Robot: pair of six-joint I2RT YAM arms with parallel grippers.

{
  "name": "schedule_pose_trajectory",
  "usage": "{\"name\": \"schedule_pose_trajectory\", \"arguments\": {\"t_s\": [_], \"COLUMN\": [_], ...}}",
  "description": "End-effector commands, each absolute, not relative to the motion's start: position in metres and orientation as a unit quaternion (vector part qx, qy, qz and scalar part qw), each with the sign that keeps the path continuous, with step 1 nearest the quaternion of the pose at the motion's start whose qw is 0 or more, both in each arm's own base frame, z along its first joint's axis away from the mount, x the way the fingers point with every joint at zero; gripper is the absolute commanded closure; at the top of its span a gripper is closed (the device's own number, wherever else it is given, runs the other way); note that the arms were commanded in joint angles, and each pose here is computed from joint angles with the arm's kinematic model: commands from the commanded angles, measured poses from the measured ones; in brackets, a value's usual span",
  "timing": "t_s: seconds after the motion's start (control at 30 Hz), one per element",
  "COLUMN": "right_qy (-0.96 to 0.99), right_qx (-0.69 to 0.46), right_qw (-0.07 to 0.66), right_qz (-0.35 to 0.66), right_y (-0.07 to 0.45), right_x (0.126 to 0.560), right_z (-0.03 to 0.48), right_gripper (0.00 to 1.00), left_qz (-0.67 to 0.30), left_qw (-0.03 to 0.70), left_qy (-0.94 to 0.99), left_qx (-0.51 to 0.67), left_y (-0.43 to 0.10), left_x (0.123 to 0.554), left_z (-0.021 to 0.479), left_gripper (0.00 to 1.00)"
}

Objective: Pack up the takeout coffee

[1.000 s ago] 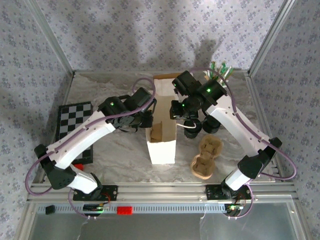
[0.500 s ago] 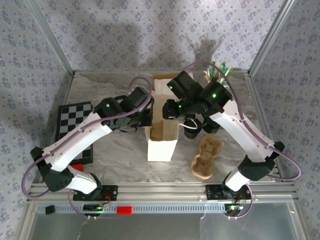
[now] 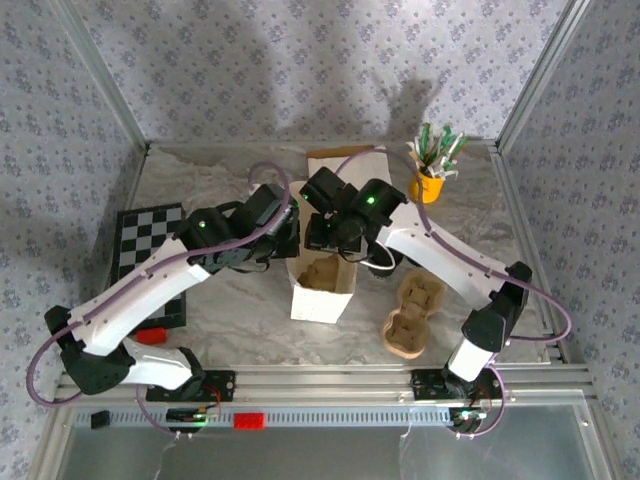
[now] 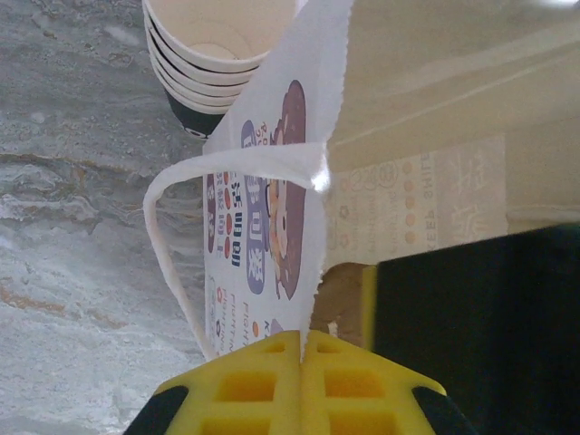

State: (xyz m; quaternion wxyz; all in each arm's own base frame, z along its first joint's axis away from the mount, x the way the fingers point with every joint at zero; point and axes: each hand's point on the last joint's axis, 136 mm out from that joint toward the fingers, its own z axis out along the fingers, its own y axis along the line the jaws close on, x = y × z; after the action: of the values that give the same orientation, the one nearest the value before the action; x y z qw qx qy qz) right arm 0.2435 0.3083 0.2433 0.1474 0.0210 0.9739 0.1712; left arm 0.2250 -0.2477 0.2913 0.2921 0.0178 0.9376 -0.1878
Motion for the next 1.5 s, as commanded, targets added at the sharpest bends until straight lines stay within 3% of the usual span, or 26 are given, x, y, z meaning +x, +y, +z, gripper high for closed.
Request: {"name": "schedule_pose_trajectory", "arguments": {"t_s": [0.0, 0.2, 0.4, 0.8, 1.27, 1.47], "right_qy": [0.972, 0.976, 0.982, 0.975, 0.985, 0.989], "right_qx": [0.044, 0.056, 0.064, 0.009, -0.012, -0.013], "right_qw": [0.150, 0.128, 0.098, 0.173, 0.137, 0.132], "right_qz": [0.173, 0.165, 0.150, 0.137, 0.102, 0.069], "right_y": [0.319, 0.326, 0.324, 0.334, 0.341, 0.334], "right_x": [0.249, 0.245, 0.240, 0.240, 0.248, 0.250], "right_z": [0.234, 0.205, 0.180, 0.251, 0.217, 0.197], "right_gripper": [0.52, 0.47, 0.49, 0.47, 0.65, 0.66], "left_qz": [-0.225, -0.241, -0.244, -0.269, -0.338, -0.355], "left_qw": [0.316, 0.316, 0.319, 0.315, 0.312, 0.304], "left_qy": [0.922, 0.917, 0.915, 0.909, 0.881, 0.874], "left_qx": [-0.003, -0.023, -0.035, -0.048, -0.107, -0.131], "left_y": [-0.251, -0.247, -0.240, -0.236, -0.222, -0.215], "left_x": [0.228, 0.229, 0.230, 0.228, 0.220, 0.220], "left_z": [0.308, 0.304, 0.301, 0.306, 0.314, 0.308], "left_gripper": [1.00, 1.00, 1.00, 1.00, 1.00, 1.00]}}
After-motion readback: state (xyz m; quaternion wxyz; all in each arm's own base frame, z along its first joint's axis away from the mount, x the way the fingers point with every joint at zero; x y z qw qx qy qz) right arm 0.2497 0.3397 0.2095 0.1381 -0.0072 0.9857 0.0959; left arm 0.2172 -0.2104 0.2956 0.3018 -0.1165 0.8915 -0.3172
